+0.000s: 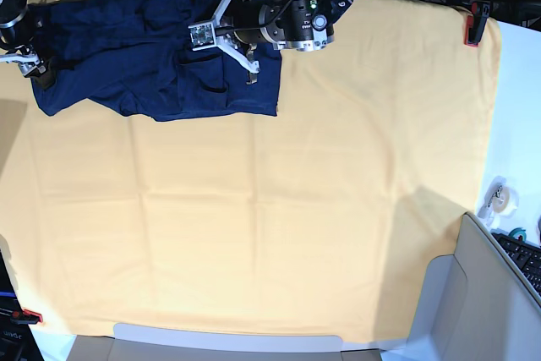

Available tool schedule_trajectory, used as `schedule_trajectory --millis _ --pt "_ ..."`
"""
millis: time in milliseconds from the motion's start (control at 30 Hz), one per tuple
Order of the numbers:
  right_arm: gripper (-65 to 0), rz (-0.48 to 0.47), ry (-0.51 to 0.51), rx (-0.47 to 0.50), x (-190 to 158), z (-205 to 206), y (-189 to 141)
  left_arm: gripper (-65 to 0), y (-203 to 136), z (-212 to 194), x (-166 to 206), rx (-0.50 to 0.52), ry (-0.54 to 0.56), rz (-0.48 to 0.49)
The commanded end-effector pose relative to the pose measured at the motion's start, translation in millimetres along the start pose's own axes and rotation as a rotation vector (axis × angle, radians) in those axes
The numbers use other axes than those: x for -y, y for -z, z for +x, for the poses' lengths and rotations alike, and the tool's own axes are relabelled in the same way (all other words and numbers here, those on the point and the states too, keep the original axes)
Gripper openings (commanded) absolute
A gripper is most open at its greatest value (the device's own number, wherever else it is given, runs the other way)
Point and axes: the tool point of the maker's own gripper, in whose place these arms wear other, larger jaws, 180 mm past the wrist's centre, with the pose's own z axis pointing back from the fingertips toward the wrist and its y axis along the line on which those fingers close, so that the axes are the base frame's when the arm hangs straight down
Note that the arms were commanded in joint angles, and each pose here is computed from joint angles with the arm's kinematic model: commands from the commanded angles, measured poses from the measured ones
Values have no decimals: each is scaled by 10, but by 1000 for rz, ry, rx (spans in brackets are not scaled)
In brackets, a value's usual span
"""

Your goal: Fold the T-shirt properly

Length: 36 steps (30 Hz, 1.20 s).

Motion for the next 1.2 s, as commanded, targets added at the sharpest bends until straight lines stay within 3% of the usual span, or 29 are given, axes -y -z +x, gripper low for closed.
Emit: schedule_trajectory --millis 0,300,433,533,1167 --pt "-248 1 -19 -5 -11 44 -18 -649 -42 155 -33 55 13 10" --pt "-248 2 -13 -7 -12 22 -14 -649 -287 -43 -629 37 -81 178" --pt "-248 2 -16 -6 -12 33 -16 -649 -275 -184 -840 -35 -57 240" --pt "-248 2 -16 -6 -12 33 -16 -649 -192 -314 -855 -68 -75 232" --pt "-248 -4 -16 -12 10 13 -28 -649 178 -36 -442 -11 -47 101"
